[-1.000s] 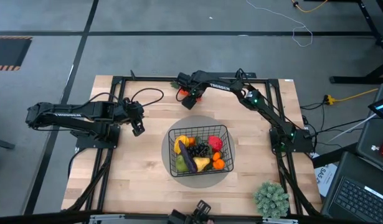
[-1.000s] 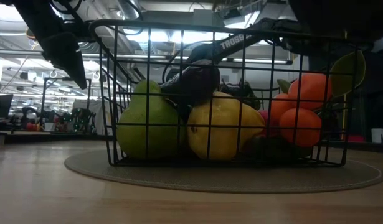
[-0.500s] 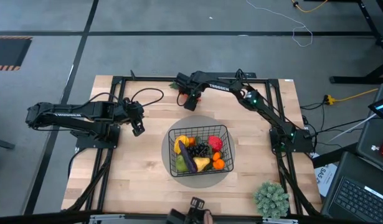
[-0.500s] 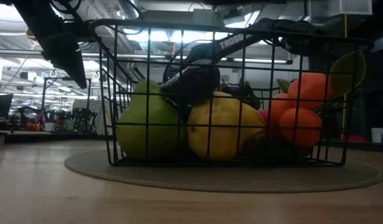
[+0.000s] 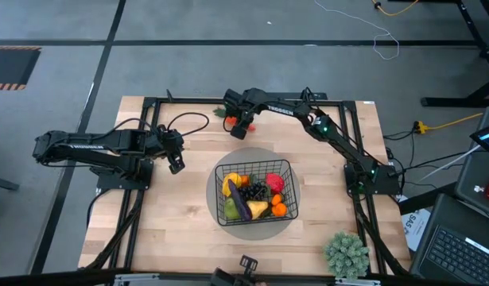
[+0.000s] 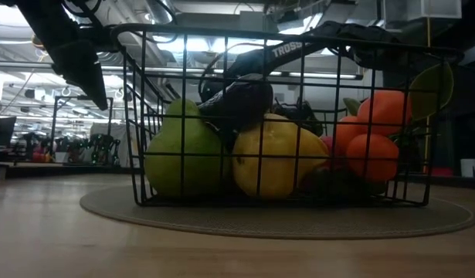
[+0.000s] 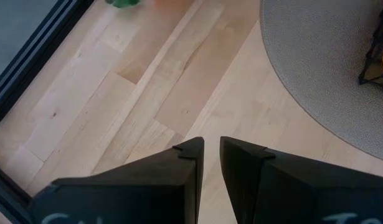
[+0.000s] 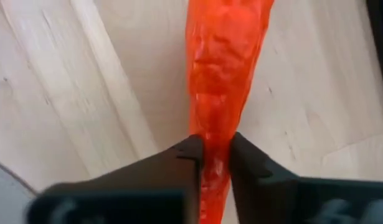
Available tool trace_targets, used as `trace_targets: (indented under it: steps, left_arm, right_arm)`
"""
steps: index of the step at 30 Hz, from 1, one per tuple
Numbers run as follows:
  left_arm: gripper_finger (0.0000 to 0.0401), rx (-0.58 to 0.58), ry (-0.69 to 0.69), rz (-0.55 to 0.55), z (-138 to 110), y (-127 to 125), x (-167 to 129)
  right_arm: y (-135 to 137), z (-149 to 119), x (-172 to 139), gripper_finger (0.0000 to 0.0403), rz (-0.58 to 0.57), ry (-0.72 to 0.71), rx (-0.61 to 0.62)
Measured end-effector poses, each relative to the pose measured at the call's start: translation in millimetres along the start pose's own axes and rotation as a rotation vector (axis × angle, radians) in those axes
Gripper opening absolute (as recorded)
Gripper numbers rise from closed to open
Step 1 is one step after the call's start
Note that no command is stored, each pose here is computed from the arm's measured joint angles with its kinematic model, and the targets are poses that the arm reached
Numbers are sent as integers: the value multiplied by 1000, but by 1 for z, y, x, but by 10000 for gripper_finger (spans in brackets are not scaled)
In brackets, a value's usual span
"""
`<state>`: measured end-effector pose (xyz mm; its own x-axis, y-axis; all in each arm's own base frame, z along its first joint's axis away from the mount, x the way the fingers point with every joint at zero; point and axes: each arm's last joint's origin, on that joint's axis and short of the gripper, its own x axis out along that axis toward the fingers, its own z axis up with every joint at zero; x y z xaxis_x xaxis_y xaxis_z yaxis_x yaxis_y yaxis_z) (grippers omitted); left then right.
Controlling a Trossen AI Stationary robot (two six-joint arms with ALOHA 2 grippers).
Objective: Build produce basket
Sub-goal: Put the orange carrot into the wire black basket
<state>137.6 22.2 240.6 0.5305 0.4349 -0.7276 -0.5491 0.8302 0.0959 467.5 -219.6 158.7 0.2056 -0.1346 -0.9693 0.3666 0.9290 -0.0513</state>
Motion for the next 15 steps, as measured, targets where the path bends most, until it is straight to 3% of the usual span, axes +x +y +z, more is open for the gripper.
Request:
trace_targets:
  steps: [3,11,15]
  left_arm:
    - [41,0,0,0,0,0,0]
    - [41,0,0,0,0,0,0]
    - [41,0,1,0,0,0,0]
  right_arm:
    - [4,-1,-1,13,9,12,10]
    - [30,1,-13,4,23,1,-15]
    - [44,-3,-36,2,-71,17,-24]
